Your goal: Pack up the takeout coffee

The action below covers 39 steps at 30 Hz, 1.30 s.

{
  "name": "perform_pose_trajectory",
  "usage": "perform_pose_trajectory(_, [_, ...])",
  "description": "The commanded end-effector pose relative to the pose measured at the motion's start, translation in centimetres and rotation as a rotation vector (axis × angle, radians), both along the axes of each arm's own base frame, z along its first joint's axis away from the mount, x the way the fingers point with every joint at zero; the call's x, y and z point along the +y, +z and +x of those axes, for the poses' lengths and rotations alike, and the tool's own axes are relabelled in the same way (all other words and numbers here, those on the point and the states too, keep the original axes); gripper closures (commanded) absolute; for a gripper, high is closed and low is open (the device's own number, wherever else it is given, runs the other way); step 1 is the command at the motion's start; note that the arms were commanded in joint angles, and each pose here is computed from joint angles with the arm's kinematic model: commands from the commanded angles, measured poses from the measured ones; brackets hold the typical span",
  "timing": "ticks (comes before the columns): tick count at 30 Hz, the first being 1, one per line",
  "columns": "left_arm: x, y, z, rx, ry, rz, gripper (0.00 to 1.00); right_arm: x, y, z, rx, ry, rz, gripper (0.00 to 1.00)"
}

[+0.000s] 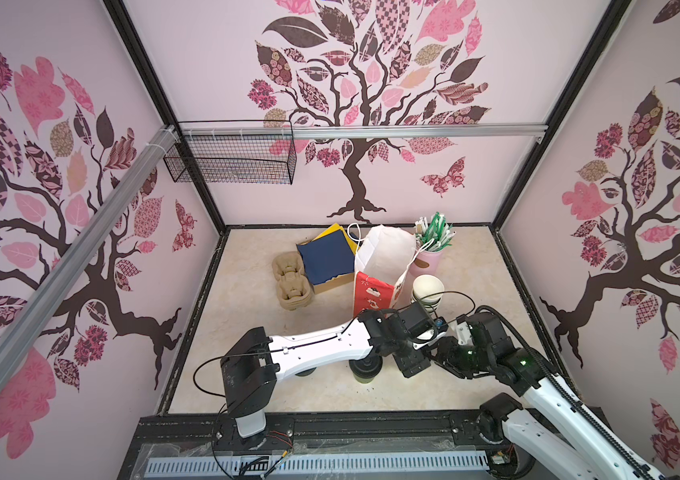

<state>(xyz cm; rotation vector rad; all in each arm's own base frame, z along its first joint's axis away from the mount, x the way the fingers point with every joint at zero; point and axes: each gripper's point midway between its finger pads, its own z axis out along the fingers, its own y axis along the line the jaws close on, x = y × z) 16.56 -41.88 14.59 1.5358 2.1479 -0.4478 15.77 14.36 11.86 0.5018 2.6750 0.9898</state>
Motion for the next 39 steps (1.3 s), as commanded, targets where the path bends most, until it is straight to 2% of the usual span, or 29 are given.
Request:
perform_pose_trajectory(1, [0.1,1.2,0.1,-0.007,0.024,-0.060,0.13,-0.7,-1.5,-1.0,0.054,0.005,-0.042,0.46])
perform_pose_trajectory(6, [0.4,3.0,0.7,-0.016,0.067,-0.127,0.12,-0.4,-1.0,-0.8,0.040,0.015,-0.029,0.44])
perform_pose_trajectory(12, [2.4,5.2,2.7,0.017,0.231,-0.227,0.19,0.2,0.5,-0.3,-0.009,0.034,0.006,0.37])
perform_pose_trajectory(20, [4.1,3.2,1.1,0.139,0.278,-0.162,0.37,0.1,2.1,-0.5,-0.074,0.070,0.004,0.29])
perform_pose_trajectory(29, [3.9,1.7,1.2,0.200,0.307,-0.128,0.36,2.1,2.2,0.1,-0.077,0.151,0.076,0.26])
perform_pose_trajectory(39, [3.5,0.2,2.0,0.240,0.332,-0.116,0.46,2.2,0.1,0.4,-0.028,0.156,0.053,0.30])
